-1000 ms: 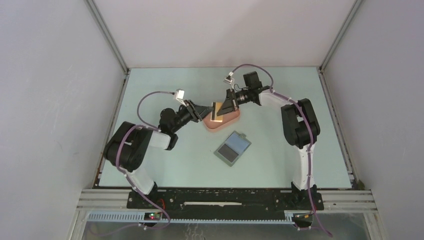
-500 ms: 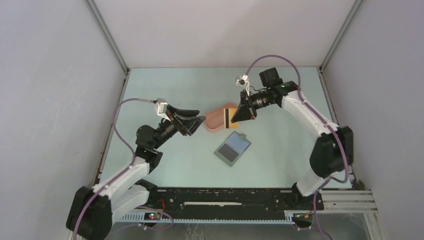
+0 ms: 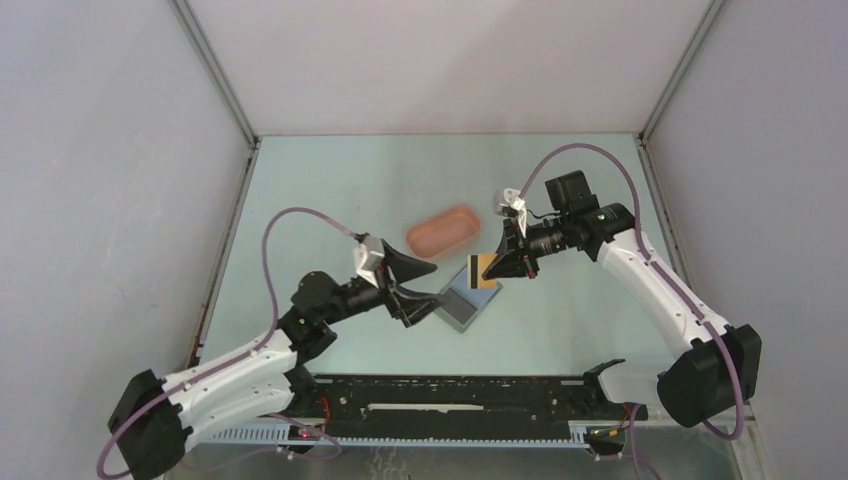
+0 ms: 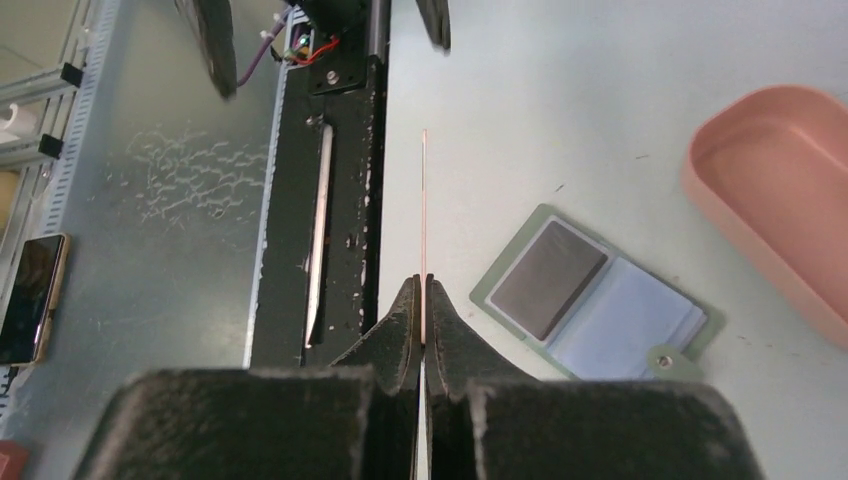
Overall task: Put the credit cards into the card holder
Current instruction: Insert the credit card into the card holder.
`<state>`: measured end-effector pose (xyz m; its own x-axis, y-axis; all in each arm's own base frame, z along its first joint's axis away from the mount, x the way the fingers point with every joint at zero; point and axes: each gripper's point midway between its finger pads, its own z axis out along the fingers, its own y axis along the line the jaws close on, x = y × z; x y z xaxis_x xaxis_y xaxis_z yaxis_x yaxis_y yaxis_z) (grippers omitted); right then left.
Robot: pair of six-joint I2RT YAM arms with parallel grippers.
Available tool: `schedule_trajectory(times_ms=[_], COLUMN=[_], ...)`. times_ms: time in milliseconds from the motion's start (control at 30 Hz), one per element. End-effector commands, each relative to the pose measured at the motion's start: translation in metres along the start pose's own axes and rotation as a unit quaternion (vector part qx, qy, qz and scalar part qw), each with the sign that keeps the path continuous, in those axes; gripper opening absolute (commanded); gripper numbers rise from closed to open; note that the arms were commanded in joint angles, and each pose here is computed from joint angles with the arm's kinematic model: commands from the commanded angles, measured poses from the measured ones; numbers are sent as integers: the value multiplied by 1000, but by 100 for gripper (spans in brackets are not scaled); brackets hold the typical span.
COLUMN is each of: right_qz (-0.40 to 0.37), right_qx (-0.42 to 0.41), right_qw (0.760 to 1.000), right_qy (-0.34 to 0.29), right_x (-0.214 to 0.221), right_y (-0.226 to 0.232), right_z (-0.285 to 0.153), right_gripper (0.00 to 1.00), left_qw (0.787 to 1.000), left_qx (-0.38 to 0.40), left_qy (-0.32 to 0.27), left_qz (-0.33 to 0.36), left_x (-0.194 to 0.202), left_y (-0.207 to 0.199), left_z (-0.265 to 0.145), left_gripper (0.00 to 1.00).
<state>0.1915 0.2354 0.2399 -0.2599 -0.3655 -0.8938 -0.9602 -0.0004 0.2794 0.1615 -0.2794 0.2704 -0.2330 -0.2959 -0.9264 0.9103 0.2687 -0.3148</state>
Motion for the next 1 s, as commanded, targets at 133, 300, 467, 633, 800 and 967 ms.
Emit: schedule_trajectory(times_ms=[133, 300, 467, 633, 800, 967], right_qz=[-58, -61, -59, -60, -60, -62], right_qx=[-35, -39, -43, -48, -50, -51], right_qw=[998, 997, 997, 997, 997, 996], right_qy=[5, 12, 18, 28, 29, 27], right_x=[2, 5, 8, 12, 12, 11], right_y=[12, 14, 14, 15, 16, 17], right_z=[16, 19, 22, 28, 28, 28], right_gripper=[0, 0, 0, 0, 0, 4], left_qw=[995, 993, 993, 993, 993, 992], left_qx=[-1, 16, 36, 46, 54, 53], left_qy=[34, 64, 74, 72, 81, 92], left_qz=[94, 93, 81, 82, 74, 65], left_x=[30, 48, 55, 53, 55, 60], left_y=[3, 1, -6, -9, -11, -11], left_z=[31, 47, 57, 62, 66, 64], left_gripper=[80, 70, 58, 48, 15, 0])
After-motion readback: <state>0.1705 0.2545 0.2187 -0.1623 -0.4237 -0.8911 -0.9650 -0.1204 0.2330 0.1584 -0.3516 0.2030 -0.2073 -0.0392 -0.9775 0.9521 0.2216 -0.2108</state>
